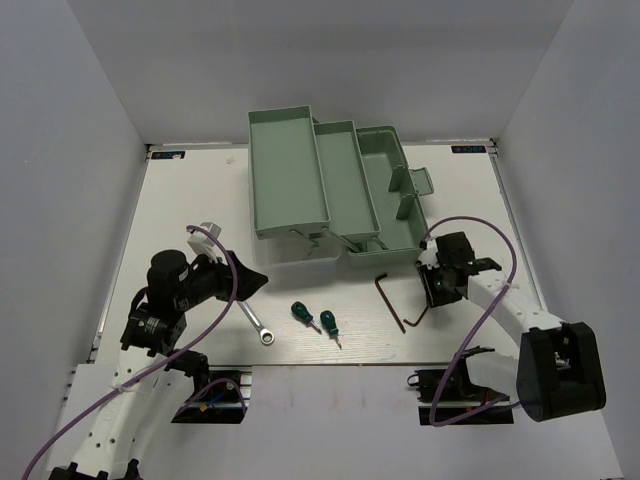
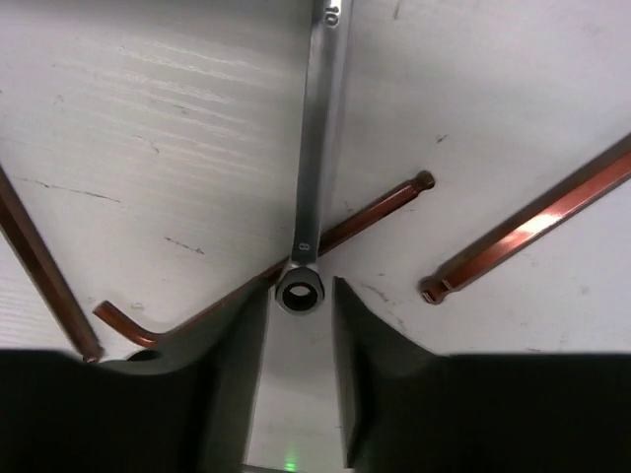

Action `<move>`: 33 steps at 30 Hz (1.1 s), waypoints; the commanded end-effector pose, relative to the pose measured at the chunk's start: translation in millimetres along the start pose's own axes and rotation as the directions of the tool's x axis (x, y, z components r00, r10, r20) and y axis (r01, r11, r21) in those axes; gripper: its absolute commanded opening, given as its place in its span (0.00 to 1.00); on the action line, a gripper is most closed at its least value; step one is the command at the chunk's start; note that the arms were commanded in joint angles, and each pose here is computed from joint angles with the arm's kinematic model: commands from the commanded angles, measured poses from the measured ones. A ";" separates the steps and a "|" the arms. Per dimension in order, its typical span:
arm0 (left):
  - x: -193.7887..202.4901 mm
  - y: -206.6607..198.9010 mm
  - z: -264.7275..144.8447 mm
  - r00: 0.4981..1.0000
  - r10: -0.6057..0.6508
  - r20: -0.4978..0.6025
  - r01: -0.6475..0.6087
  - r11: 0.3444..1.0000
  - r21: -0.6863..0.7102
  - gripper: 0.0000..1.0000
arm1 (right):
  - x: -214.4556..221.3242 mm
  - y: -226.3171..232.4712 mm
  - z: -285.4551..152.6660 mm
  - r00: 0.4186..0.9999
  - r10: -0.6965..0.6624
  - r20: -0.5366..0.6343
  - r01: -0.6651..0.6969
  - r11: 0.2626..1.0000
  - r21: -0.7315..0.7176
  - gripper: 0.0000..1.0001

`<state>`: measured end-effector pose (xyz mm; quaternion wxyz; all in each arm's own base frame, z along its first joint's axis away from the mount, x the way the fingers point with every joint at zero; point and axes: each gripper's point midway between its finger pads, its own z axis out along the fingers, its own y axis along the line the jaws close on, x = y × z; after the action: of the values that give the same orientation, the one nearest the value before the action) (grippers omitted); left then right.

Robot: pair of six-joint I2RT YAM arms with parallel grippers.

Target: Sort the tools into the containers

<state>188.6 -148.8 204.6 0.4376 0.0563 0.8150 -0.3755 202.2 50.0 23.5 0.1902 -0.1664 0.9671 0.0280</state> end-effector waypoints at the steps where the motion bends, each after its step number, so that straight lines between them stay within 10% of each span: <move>1: 0.6 -4.3 -0.3 1.000 0.005 0.001 -0.005 1.000 0.025 0.72 | -5.7 9.4 -0.6 1.000 -0.003 -0.018 0.002 0.998 -0.059 0.45; 12: 0.3 -4.3 -3.4 1.000 0.011 0.002 -0.012 1.000 0.015 0.72 | -59.7 3.0 0.1 0.983 0.032 0.182 -0.027 0.999 -0.028 0.54; 22: 0.3 -4.3 -3.4 1.000 0.011 0.002 -0.012 1.000 0.015 0.72 | -51.9 -8.1 28.8 0.995 0.020 0.093 -0.022 1.000 0.022 0.49; 29: 1.5 -1.7 -3.5 1.000 0.016 -0.002 -0.016 1.000 0.003 0.72 | -34.6 -1.3 36.0 1.000 0.020 0.010 -0.020 1.000 -0.021 0.03; 33: 2.9 -4.6 -3.9 1.000 0.016 -0.009 -0.016 1.000 0.020 0.72 | -41.2 1.2 18.4 0.999 -0.012 0.038 0.014 0.999 -0.049 0.00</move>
<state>186.7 -148.2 203.5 0.4367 0.0572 0.8160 -0.3743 256.2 65.1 14.9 0.2222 -0.1584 0.9612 0.0409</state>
